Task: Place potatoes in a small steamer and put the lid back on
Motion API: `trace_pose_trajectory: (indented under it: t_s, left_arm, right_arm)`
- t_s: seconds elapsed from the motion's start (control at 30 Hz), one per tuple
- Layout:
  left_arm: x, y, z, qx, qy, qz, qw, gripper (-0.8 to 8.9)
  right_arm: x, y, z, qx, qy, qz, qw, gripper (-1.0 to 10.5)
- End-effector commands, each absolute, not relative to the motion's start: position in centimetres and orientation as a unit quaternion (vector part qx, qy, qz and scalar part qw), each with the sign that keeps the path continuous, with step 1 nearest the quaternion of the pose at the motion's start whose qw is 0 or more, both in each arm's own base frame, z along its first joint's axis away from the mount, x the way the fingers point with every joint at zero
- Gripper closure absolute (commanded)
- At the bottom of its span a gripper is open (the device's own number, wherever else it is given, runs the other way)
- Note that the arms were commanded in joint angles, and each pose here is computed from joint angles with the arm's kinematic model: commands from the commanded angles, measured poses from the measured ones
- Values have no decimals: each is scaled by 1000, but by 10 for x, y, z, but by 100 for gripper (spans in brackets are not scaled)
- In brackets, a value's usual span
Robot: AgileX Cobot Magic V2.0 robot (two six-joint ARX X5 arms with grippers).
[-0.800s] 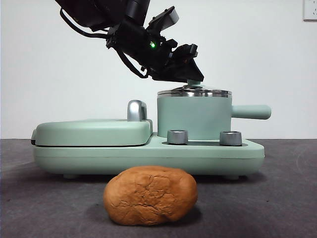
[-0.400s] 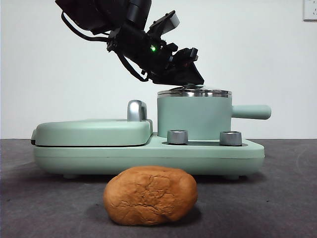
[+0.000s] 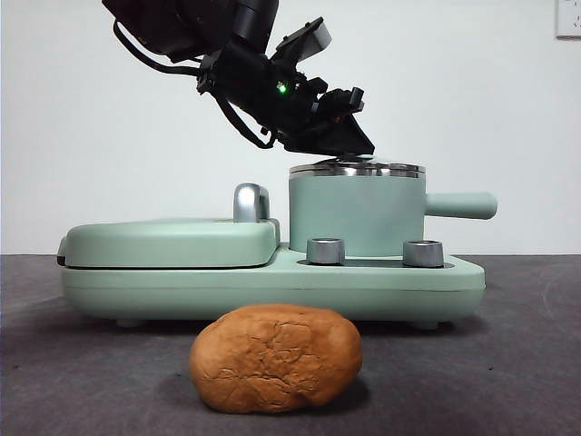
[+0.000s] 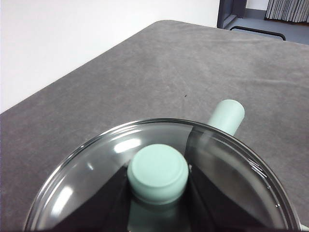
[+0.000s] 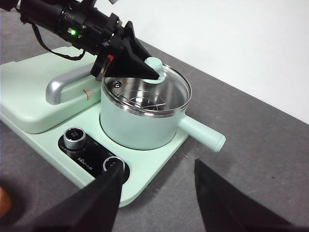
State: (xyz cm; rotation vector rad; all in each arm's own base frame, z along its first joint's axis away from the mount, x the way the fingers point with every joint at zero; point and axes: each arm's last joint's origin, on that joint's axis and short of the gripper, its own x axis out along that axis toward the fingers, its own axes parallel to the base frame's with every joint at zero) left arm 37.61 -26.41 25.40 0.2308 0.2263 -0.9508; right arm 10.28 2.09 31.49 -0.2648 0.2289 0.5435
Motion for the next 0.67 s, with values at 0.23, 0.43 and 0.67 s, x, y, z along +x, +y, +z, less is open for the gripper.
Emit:
trace_pose_trajectory:
  t_s: [0.23,0.43,0.67]
  left_arm:
    - [377,-264,271,132,73,-432,889,804]
    - [371,-253,299,142,33,-424,894,804]
    - [356,-237,335,130,9,-415,900,804]
  right_arm:
    - [102,21,321,-130,104,264,950,713]
    - [102,21,321,-129,104,264,950,713]
    - [102,21,321,-126,105,264,950,713]
